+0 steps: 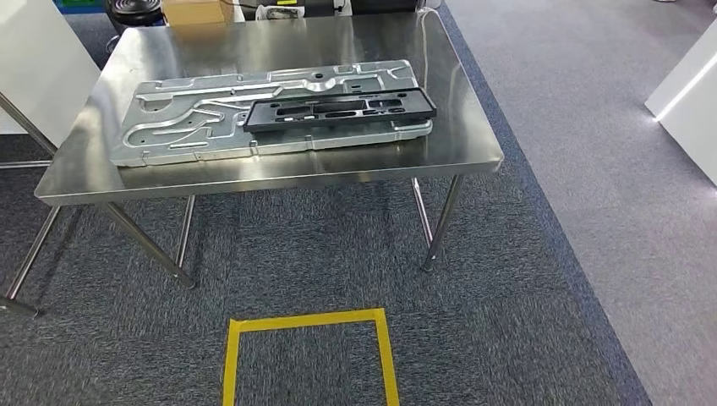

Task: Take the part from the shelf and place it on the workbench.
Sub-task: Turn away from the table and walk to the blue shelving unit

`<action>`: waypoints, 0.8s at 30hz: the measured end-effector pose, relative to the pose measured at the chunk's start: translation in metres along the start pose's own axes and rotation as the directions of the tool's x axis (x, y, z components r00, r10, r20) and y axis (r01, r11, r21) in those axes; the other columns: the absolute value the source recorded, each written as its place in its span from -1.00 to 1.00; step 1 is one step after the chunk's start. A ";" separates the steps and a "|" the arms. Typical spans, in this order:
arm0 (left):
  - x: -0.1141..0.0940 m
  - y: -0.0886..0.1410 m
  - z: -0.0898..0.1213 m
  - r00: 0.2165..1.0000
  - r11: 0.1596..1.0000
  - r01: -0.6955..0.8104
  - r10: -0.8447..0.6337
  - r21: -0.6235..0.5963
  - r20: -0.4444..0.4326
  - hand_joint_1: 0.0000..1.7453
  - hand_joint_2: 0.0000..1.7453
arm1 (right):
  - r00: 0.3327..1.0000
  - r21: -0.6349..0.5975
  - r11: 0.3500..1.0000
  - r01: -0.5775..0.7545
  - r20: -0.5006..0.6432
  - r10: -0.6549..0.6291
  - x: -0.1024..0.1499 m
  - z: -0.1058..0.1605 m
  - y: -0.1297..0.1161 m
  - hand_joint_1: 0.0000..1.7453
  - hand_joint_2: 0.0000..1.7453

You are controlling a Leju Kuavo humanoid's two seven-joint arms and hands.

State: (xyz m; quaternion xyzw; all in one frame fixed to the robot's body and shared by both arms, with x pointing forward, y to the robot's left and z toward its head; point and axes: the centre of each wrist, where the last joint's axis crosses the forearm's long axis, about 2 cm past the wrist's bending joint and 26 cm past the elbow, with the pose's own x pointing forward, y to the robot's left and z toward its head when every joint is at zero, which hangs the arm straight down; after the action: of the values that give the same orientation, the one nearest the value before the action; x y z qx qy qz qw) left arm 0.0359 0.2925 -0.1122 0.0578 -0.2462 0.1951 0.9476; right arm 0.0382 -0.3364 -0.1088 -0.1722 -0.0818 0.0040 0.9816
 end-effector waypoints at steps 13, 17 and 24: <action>-0.001 -0.001 0.000 1.000 1.000 0.007 -0.007 -0.004 -0.004 -1.00 -1.00 | 1.000 0.100 0.995 0.001 -0.030 0.002 -0.003 0.003 0.015 -1.00 -1.00; 0.001 -0.001 -0.001 1.000 1.000 0.010 -0.010 -0.007 -0.001 -1.00 -1.00 | 0.999 0.111 0.994 0.004 -0.032 0.000 -0.004 0.004 0.018 -1.00 -1.00; 0.000 -0.001 0.000 1.000 1.000 0.023 -0.023 -0.011 -0.006 -1.00 -1.00 | 1.000 0.124 0.992 0.009 -0.008 -0.008 -0.007 0.005 0.019 -1.00 -1.00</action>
State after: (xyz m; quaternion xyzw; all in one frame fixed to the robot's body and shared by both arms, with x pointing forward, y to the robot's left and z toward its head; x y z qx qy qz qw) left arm 0.0364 0.2912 -0.1122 0.0548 -0.2439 0.1828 0.9508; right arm 0.0308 -0.3168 -0.1119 -0.1108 -0.0786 0.0043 0.9907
